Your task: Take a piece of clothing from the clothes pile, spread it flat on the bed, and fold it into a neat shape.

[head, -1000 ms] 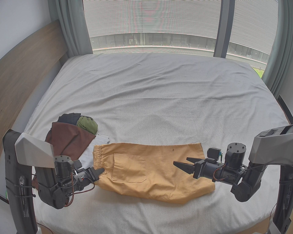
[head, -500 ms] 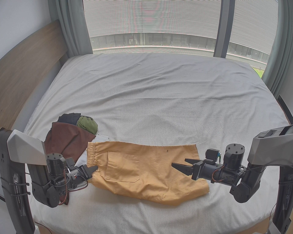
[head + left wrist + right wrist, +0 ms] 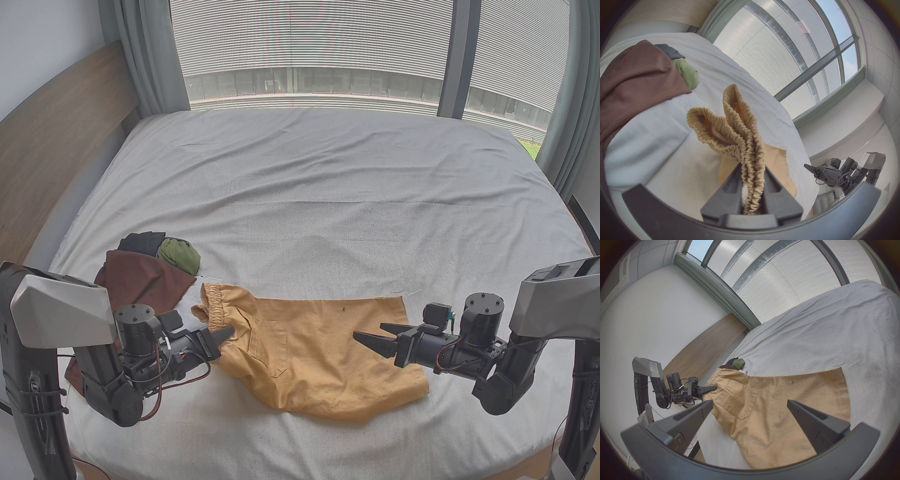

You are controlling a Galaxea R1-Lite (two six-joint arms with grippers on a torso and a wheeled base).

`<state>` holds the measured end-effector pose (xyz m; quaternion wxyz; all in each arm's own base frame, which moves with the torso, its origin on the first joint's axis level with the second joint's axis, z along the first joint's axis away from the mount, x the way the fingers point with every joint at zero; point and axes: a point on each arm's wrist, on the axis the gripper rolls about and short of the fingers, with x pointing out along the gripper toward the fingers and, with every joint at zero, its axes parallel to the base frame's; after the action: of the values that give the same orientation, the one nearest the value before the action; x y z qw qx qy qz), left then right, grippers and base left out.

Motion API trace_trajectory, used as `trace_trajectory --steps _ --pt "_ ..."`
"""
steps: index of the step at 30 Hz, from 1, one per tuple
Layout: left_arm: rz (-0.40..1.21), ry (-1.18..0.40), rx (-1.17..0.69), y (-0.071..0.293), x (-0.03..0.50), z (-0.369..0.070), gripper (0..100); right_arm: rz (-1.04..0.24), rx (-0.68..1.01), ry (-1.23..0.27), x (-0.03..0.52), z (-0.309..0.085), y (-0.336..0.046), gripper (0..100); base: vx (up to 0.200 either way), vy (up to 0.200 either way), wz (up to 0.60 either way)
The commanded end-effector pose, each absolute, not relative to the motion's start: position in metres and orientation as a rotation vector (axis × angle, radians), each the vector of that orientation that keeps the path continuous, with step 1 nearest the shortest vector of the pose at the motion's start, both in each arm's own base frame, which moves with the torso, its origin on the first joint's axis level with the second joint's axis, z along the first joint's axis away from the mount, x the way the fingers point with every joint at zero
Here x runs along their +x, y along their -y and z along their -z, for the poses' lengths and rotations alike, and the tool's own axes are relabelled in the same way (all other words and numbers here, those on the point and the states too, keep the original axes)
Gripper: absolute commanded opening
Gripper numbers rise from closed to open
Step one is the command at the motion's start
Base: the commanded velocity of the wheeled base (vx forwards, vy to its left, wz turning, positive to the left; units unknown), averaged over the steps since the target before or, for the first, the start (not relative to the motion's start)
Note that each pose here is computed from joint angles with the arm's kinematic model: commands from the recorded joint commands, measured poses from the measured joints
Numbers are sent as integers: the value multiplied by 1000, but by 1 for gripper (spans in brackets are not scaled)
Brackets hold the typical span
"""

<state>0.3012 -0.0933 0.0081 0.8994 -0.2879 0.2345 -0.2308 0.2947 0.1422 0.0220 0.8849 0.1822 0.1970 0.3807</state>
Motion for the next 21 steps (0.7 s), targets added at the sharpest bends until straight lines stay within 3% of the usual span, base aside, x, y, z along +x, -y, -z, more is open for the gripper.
trace_trajectory --steps 1,21 --pt "536 -451 -587 114 306 -14 0 -786 382 -390 296 -27 -139 100 0 0 0" --pt "666 -420 -605 183 314 -9 0 -725 395 -301 306 -50 -111 100 0 0 0"
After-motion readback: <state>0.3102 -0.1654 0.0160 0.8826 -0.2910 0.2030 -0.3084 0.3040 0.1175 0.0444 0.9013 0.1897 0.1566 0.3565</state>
